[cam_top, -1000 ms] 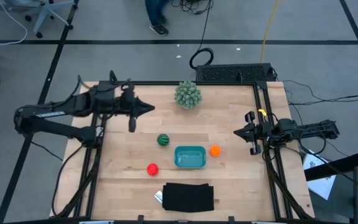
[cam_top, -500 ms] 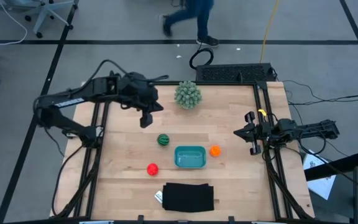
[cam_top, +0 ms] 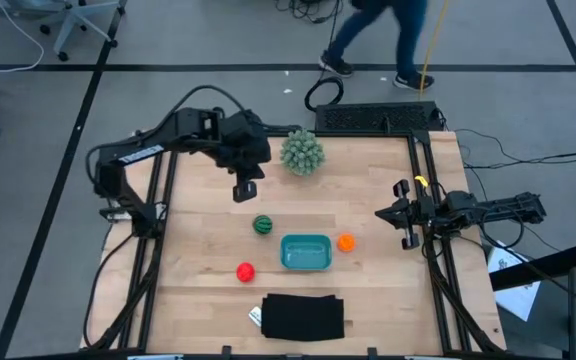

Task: Pick and placing Produce into tupperware
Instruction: Put the watermelon into the blue bin

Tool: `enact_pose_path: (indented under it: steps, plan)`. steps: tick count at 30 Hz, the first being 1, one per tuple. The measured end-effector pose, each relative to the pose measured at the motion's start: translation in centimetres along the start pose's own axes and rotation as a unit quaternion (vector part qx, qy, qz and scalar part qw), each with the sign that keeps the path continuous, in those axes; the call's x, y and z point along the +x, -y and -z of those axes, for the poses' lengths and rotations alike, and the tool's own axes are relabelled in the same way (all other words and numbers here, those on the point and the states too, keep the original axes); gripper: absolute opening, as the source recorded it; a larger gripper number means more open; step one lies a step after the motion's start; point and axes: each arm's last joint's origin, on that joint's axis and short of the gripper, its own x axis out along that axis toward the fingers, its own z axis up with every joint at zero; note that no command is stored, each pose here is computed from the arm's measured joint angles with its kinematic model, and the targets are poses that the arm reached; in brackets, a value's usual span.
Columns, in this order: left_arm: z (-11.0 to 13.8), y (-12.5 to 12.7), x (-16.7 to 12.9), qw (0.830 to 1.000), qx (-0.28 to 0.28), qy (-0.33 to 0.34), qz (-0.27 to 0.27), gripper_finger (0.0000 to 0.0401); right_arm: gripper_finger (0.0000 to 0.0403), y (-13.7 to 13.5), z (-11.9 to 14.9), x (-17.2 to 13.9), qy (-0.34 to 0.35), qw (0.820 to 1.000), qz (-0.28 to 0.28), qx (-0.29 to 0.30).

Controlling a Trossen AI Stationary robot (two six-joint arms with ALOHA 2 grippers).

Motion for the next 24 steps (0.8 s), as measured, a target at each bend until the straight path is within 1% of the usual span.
enact_pose_path:
  steps: [4,7,9,12,17,24]
  plan:
    - [-0.6,-0.1,0.6,0.999,-0.001,-0.039,0.002,0.0010,0.0000,0.0,0.0,0.0,0.000,1.000,0.000,0.000]
    - [-0.5,-0.2,1.4,0.996,-0.002,-0.085,0.004,0.0010,0.0000,0.0,0.0,0.0,0.000,1.000,0.000,0.000]
    - [-0.6,-0.3,2.1,0.995,-0.005,-0.103,0.005,0.0010,0.0000,0.0,0.0,0.0,-0.001,1.000,0.000,0.000]
    - [-0.8,-0.3,2.7,0.994,-0.004,-0.109,0.006,0.0010,0.0000,0.0,0.0,0.0,-0.001,1.000,0.000,0.001]
    - [-0.7,-0.2,2.4,0.994,0.007,-0.106,0.007,0.0010,0.0000,0.0,0.0,0.0,-0.001,1.000,0.000,0.001]
    - [-0.6,-0.2,2.1,0.995,-0.016,-0.102,0.004,0.0010,0.0000,0.0,0.0,0.0,-0.001,1.000,0.000,0.004]
